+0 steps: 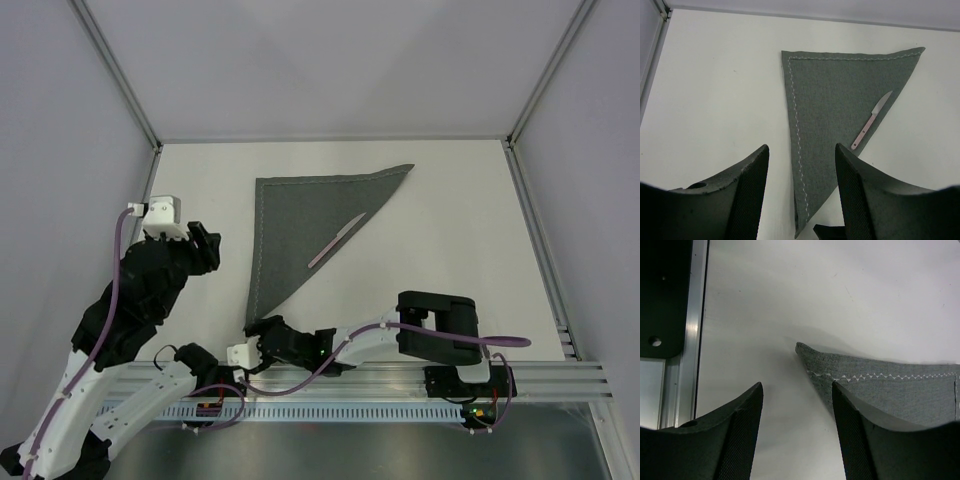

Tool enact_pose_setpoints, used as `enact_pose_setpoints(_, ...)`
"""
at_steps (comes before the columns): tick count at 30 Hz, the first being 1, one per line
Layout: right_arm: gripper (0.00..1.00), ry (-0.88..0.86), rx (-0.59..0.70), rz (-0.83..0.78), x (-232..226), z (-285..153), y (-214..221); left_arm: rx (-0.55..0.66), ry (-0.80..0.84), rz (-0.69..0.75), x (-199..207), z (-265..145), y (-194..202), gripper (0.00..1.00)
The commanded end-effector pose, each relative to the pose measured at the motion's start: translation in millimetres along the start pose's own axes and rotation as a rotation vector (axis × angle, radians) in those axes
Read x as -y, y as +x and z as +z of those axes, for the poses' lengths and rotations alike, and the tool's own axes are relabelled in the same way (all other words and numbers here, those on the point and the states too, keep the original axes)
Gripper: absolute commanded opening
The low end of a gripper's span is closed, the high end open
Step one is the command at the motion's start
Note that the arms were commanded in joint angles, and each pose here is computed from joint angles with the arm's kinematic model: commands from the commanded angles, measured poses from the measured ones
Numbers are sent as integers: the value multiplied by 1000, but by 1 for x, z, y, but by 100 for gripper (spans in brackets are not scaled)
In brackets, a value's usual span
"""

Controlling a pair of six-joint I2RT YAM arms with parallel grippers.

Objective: Fold the napkin, place the utensils inside, and roll it up
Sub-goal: Fold the napkin at the center of the board.

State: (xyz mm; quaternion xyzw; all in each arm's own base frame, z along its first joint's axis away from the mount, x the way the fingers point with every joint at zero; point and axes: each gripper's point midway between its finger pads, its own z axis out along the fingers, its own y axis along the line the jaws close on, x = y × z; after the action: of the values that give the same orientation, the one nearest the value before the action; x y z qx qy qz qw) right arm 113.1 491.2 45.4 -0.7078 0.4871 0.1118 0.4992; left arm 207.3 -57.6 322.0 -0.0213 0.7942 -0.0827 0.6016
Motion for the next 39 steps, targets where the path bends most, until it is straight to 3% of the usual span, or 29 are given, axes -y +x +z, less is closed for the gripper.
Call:
enact_pose_setpoints(1,63,93,64,-3,16,13,-26,-32,-28,-11,0,9,10,60)
enact_pose_setpoints(13,60,179,52,-55,16,35,-13,-53,-22,3,3,14,14,59)
enact_pose_setpoints(24,40,172,36,-53,10,43,-8,-77,-31,31,3,20,21,59)
enact_pose_setpoints(25,29,166,28,-52,9,44,-7,-76,-31,32,3,20,21,59)
enact_pose_setpoints(27,21,170,30,-39,12,45,-11,-79,-34,40,2,20,22,60)
enact_pose_setpoints(39,5,161,31,4,29,35,-30,-88,-32,47,4,23,23,60)
